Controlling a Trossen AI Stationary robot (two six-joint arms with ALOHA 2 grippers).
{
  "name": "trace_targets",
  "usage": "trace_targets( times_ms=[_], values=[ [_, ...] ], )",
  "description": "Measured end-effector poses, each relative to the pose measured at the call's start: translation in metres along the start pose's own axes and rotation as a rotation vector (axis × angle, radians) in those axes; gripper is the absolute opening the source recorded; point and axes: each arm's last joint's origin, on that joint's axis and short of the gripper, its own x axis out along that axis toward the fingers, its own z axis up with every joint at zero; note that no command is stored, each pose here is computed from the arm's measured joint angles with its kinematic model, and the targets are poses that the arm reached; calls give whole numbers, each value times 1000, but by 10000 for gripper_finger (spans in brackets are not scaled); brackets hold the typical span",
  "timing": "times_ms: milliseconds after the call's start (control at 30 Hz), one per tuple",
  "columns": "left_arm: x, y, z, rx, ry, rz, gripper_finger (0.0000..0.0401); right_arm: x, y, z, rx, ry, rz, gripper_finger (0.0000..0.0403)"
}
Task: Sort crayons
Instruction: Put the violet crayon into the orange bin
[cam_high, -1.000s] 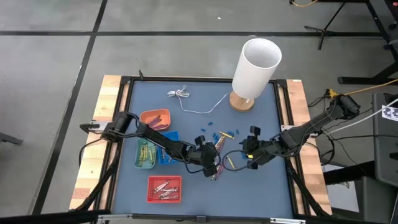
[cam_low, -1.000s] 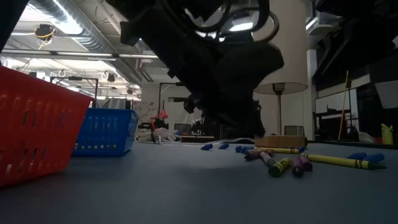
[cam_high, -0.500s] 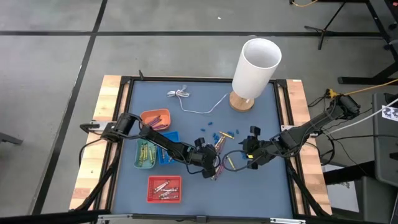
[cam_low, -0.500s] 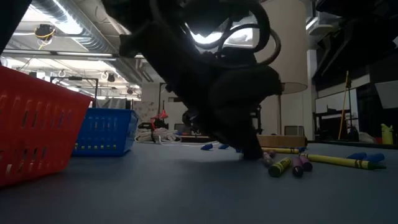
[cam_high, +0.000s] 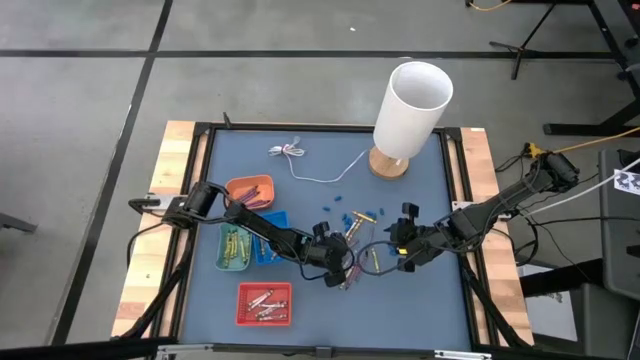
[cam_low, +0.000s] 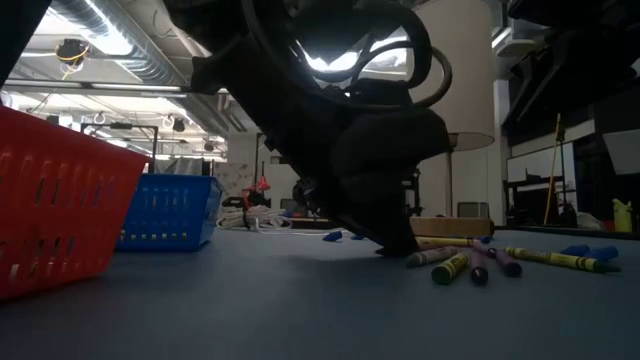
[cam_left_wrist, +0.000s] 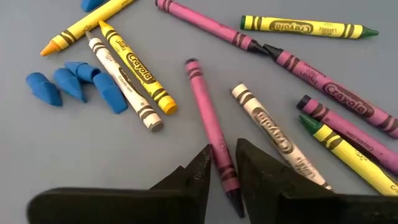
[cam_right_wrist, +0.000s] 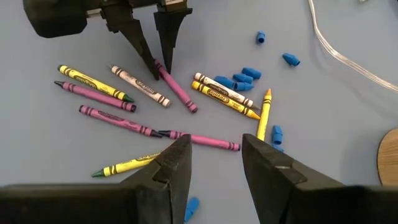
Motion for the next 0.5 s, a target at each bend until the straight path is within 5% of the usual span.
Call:
trace_targets(
  times_ms=[300,500],
  values=[
    [0,0,0,2,2,1,9,0,1,0,105,14,28,140],
    [-2,0,1,4,-1,4,6,0,3,-1,225,62,100,140]
  ],
)
